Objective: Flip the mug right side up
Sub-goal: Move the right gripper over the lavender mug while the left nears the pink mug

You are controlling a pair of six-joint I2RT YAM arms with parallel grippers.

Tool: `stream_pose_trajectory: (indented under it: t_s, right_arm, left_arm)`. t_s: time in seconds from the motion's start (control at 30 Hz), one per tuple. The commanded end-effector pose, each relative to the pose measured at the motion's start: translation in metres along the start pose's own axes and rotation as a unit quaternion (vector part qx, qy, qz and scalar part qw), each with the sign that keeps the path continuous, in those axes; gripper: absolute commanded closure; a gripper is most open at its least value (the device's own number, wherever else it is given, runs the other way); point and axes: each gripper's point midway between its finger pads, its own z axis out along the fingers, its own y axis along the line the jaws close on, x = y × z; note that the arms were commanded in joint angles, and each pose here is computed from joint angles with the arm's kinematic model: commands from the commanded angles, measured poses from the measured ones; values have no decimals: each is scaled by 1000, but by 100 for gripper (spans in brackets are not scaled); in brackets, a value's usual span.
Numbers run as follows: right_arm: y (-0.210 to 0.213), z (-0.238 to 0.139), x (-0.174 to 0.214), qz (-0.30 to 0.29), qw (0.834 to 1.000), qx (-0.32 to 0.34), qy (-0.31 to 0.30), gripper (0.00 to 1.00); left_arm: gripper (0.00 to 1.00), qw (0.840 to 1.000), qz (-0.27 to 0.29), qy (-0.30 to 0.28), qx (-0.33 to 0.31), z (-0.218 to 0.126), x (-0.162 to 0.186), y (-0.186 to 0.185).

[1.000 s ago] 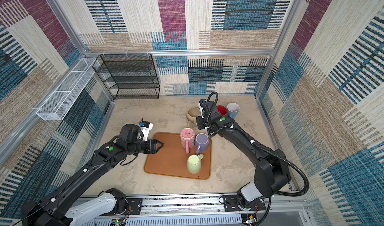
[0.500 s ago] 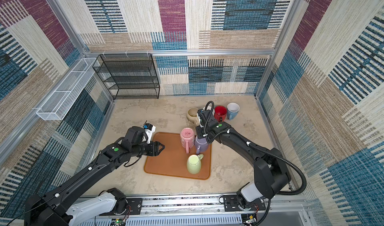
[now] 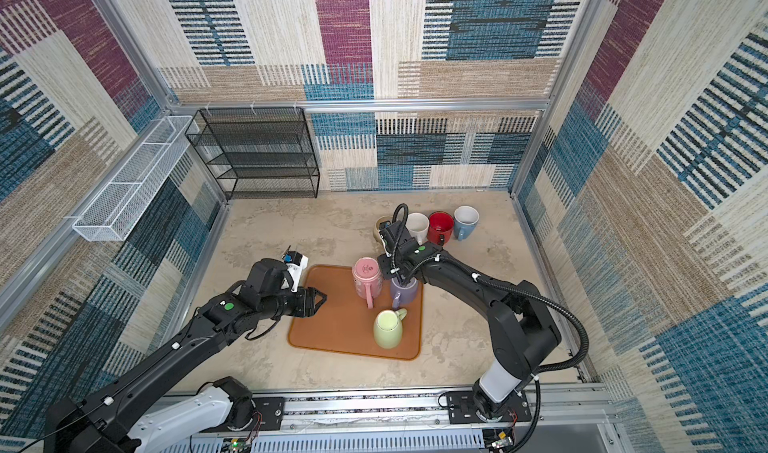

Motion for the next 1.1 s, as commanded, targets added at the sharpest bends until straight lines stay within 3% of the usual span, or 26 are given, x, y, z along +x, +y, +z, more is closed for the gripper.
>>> stream_pose_trajectory:
  t_s: [0.0,0.3,0.67,1.07]
  right_arm:
    - [9,2,-10,1,1000,-8,-11,58]
    - [17,-1,-5,-13,1000,-7,-5,59]
    - [40,-5,13,-23,999,-46,7,63]
    - [47,-37,19,-13,999,-31,-3,58]
  left_arm:
    - [40,1000,-8,-6,4,0,-3,-2]
    - [44,1000,-12,10,3,6,5,-2]
    - [46,999,35,22,-18,20,7,-23]
    - [45,999,34,-10,-36,8,7,-14]
